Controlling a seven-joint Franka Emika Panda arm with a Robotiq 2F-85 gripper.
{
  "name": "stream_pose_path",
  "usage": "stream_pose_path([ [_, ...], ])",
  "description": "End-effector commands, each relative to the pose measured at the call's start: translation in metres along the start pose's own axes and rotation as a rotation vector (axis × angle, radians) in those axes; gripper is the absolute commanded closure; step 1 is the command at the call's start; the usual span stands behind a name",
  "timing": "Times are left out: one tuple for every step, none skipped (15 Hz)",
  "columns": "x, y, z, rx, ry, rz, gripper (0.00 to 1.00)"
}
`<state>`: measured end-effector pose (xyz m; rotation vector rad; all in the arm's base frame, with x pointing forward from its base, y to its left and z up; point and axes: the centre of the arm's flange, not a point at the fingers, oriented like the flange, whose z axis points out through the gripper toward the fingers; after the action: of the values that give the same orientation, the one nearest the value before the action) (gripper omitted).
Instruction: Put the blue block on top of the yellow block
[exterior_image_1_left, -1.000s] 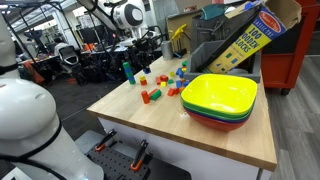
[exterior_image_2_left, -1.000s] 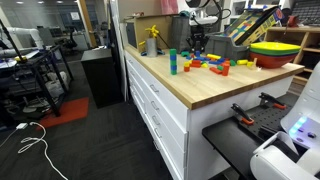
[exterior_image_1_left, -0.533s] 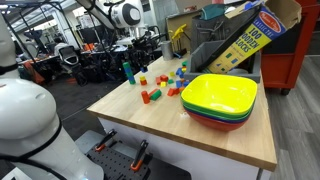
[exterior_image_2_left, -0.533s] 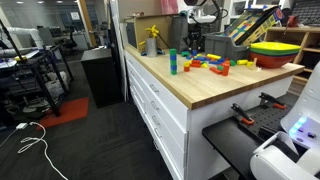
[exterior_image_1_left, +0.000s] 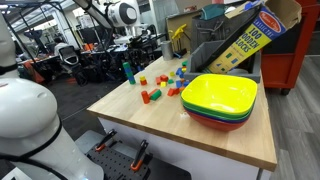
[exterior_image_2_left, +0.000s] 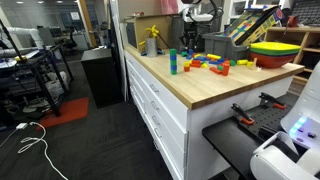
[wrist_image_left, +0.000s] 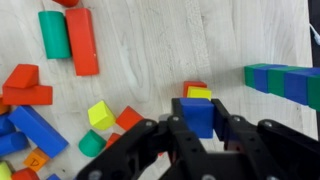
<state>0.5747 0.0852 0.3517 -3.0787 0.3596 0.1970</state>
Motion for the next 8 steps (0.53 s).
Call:
stream_pose_path([
  [0.0018,-0.0085,-0.0033,-0.004,-0.012,-0.019,0.92],
  [0.0013,-0.0095,-0.0026,-0.005,-0.013,-0.020,0.92],
  [0.0012,-0.0100,-0.0020,-0.005,-0.015,-0.019,0.92],
  [0.0011,-0.0108,-0.0009,-0.006,-0.015,-0.019,0.92],
  [0.0009,-0.0111,-0.0003,-0.006,-0.017,-0.019,0.92],
  [0.0012,-0.0115,0.0021,-0.007,-0.017,-0.017,0.92],
  [0.0014,-0.0120,0.0044,-0.006,-0.020,-0.017,0.92],
  [0.0016,-0.0125,0.0065,-0.005,-0.024,-0.017,0.92],
])
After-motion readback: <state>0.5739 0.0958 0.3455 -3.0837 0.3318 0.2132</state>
